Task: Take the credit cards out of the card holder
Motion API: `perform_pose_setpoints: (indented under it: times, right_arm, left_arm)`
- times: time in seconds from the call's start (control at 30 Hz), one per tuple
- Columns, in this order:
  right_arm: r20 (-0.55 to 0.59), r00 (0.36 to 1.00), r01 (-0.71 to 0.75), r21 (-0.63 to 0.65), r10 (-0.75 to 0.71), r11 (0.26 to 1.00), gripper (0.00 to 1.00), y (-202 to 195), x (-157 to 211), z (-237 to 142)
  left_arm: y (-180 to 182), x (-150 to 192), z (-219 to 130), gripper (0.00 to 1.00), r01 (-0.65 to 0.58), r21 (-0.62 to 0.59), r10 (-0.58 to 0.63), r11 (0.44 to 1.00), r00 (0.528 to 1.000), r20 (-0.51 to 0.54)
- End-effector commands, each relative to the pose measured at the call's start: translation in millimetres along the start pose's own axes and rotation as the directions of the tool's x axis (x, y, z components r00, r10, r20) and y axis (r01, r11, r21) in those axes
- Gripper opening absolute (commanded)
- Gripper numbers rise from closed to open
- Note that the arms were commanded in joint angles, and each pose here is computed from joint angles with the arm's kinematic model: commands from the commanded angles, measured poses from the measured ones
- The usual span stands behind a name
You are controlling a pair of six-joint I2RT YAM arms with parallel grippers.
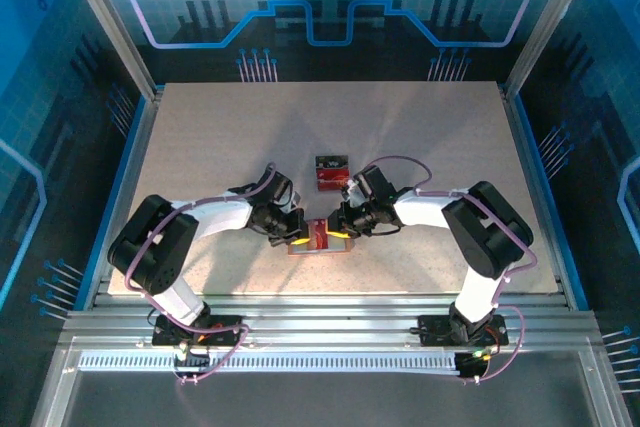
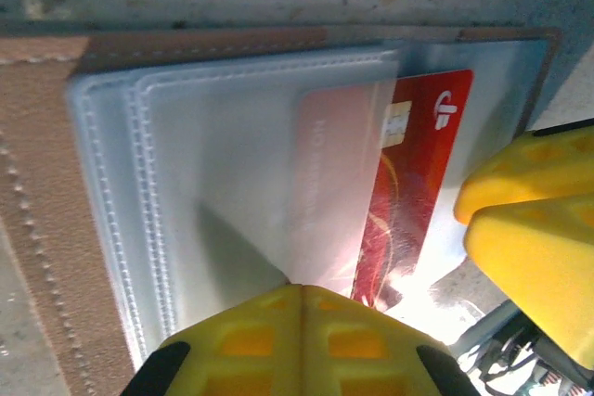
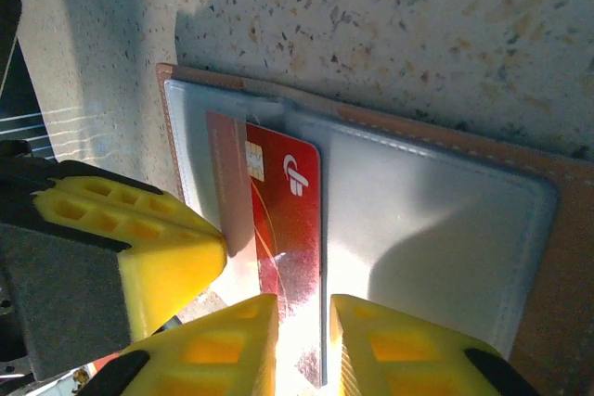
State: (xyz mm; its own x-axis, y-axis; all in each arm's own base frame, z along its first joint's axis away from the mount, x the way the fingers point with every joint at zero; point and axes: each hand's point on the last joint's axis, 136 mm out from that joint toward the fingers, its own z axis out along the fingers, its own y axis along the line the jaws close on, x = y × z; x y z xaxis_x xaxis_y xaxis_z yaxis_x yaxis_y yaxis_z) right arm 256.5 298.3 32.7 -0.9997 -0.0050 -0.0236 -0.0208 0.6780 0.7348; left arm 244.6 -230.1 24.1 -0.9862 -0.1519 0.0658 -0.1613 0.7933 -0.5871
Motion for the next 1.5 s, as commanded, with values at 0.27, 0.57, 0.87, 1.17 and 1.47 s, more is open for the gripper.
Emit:
perform_pose_setpoints:
  times: [0.27, 0.57, 0.87, 1.17, 1.47]
  right_arm:
    - [-0.042, 0.999, -0.026, -0.053, 0.023, 0.998, 0.22, -2, 2, 10]
    - [-0.056, 0.998, -0.029, -0.084, 0.024, 0.996, 0.22, 3, 3, 11]
    - [-0.029, 1.0, -0.014, -0.102, 0.011, 0.995, 0.13, 14, 1, 2]
    - [-0.019, 1.0, 0.013, 0.005, -0.013, 1.0, 0.06, 5, 2, -9]
    - [-0.024, 0.997, 0.076, 0.118, -0.074, 0.99, 0.06, 5, 2, -30]
  left_arm:
    - [8, 3, 3, 0.0, -0.022, -0.058, 0.021, 0.998, 0.999, -0.024]
    - [7, 3, 5, 0.0, -0.022, -0.056, 0.02, 0.998, 0.999, -0.03]
    - [9, 5, 3, 0.0, -0.023, -0.057, 0.021, 0.998, 0.999, -0.028]
    - [4, 6, -7, 0.08, -0.034, -0.059, 0.033, 0.998, 0.999, -0.011]
    - [-1, 6, -15, 0.1, -0.033, -0.048, 0.034, 0.998, 0.999, 0.008]
